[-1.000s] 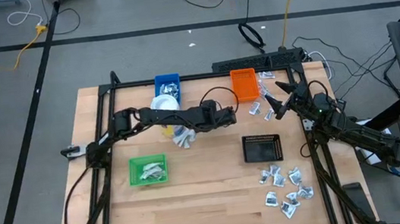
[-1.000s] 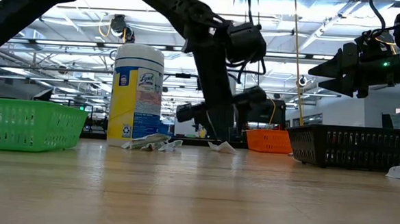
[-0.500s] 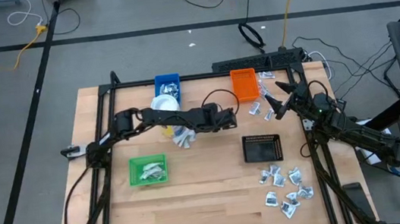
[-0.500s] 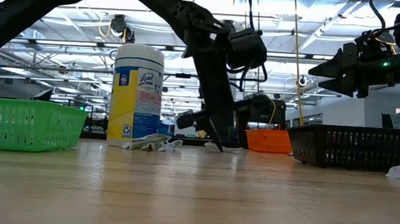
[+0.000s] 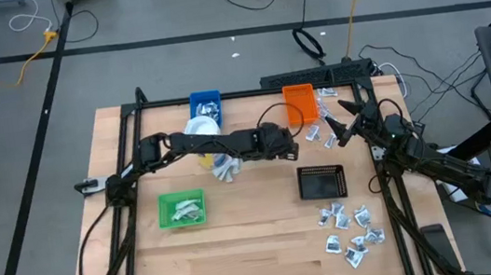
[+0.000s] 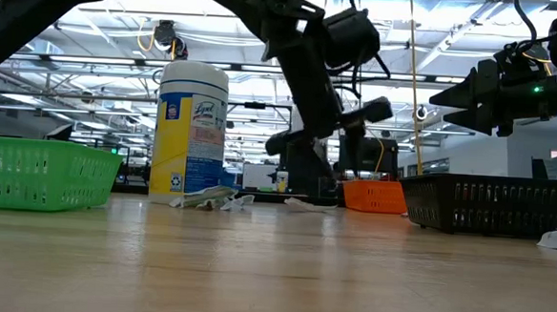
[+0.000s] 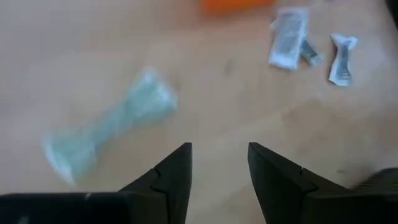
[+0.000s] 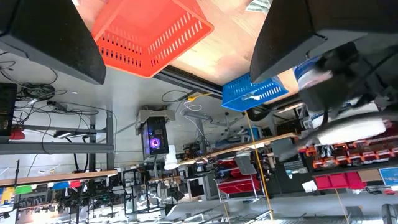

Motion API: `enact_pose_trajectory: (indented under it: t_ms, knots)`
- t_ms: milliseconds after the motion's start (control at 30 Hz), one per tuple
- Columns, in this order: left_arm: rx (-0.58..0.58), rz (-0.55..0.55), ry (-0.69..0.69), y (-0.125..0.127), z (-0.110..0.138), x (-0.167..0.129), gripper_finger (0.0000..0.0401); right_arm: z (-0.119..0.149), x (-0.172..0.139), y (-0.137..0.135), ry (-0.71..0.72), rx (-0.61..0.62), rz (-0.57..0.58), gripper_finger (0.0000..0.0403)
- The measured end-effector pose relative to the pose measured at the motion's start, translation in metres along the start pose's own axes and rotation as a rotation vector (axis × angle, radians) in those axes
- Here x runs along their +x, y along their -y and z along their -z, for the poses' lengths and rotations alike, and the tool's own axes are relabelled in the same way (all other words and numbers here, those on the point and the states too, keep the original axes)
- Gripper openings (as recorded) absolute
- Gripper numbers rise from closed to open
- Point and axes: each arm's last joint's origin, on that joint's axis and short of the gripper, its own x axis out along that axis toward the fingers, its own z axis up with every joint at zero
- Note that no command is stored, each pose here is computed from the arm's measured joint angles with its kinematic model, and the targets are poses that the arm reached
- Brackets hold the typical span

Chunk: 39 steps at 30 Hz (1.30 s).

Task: Pick & Place First Aid Supplies
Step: Put the green bandage pack into the green bin

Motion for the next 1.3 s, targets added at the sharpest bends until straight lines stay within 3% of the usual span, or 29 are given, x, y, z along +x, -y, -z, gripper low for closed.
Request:
enact_pose_trajectory:
  t_ms: [133, 267, 533, 700, 833, 1100, 1300]
  knots:
    - [0.331, -0.045, 0.009, -0.007, -0.007, 0.003, 0.0164, 0.0, 0.0, 0.0, -0.001, 0.0, 0.0, 0.0393]
    - [0.503, -0.096, -0.028, -0.016, -0.008, 0.01, 0.0182, 0.0, 0.0, 0.0, 0.0, 0.0, 0.0, 0.0393]
    - [0.612, -0.198, -0.137, -0.037, -0.004, 0.03, 0.022, 0.0, 0.0, 0.0, 0.0, 0.0, 0.0, 0.0393]
    - [0.681, -0.182, -0.21, -0.041, 0.0, 0.034, 0.0224, 0.0, 0.0, 0.0, 0.0, 0.0, 0.0, 0.0393]
    - [0.686, -0.172, -0.258, -0.043, 0.002, 0.033, 0.0186, 0.001, 0.0, 0.0, -0.006, -0.001, 0.001, 0.0393]
    - [0.662, -0.161, -0.327, -0.04, 0.013, 0.027, 0.0019, 0.0, 0.0, 0.0, -0.005, -0.001, 0.001, 0.0393]
    - [0.607, -0.164, -0.325, -0.028, 0.024, -0.002, 0.0007, 0.0, 0.0, 0.0, -0.004, -0.001, 0.001, 0.0393]
